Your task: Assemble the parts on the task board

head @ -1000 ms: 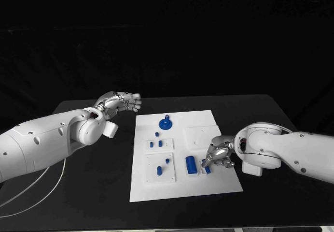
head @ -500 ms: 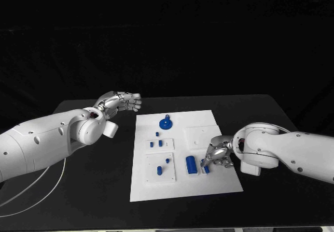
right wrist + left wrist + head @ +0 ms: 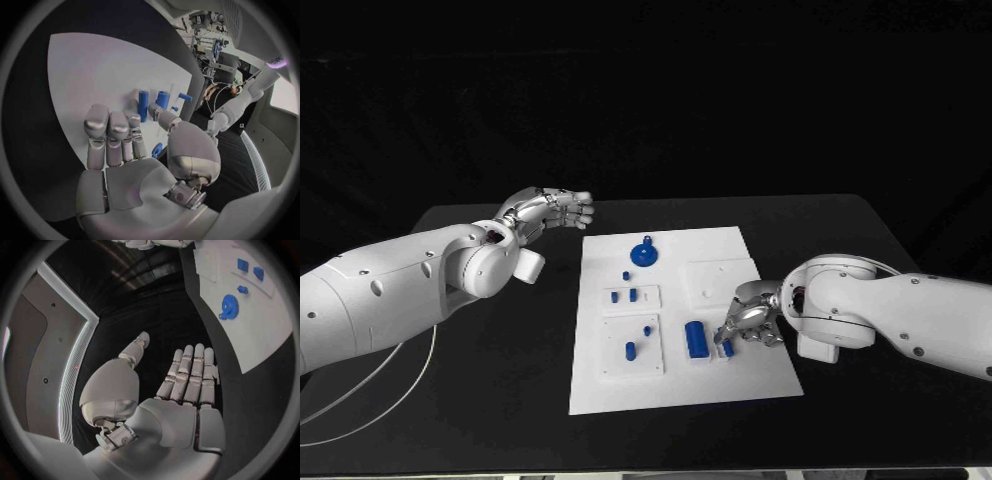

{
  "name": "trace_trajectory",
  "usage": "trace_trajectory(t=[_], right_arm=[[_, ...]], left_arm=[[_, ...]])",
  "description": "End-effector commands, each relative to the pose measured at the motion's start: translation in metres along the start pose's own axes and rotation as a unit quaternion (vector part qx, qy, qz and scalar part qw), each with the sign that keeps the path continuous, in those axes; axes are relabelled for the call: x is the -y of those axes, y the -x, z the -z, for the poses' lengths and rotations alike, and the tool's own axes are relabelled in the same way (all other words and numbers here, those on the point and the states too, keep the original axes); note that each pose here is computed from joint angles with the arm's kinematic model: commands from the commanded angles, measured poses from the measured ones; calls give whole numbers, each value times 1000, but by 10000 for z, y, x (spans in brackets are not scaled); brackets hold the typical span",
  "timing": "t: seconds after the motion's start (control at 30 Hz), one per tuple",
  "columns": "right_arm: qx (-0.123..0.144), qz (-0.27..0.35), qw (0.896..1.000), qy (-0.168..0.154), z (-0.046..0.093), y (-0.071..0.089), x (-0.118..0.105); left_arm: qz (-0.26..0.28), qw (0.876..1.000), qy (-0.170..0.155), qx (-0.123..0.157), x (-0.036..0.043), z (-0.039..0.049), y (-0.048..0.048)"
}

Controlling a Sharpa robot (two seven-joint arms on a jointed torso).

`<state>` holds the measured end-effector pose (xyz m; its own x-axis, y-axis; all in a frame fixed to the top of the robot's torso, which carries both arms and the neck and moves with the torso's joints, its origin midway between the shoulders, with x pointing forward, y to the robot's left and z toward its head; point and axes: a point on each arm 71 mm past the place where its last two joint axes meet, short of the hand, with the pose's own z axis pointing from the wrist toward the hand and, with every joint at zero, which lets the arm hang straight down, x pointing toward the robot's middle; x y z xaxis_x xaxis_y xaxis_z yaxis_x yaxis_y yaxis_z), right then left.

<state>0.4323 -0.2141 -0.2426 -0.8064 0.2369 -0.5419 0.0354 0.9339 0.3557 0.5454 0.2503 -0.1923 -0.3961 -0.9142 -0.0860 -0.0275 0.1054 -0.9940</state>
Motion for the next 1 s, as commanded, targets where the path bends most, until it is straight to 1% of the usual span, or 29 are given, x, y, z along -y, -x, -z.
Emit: trace_trajectory(t=[0.03, 0.53, 1.0], right_arm=[[-2, 10, 1000, 1, -9, -25, -8], [-7, 13, 1000, 8, 11, -53, -24], [-2, 26, 1000, 10, 73, -71, -2]], left_arm=[[5, 1000, -3, -8, 8, -2, -21], [5, 1000, -3, -8, 7, -1, -17], [5, 1000, -3, -7, 6, 0, -13]])
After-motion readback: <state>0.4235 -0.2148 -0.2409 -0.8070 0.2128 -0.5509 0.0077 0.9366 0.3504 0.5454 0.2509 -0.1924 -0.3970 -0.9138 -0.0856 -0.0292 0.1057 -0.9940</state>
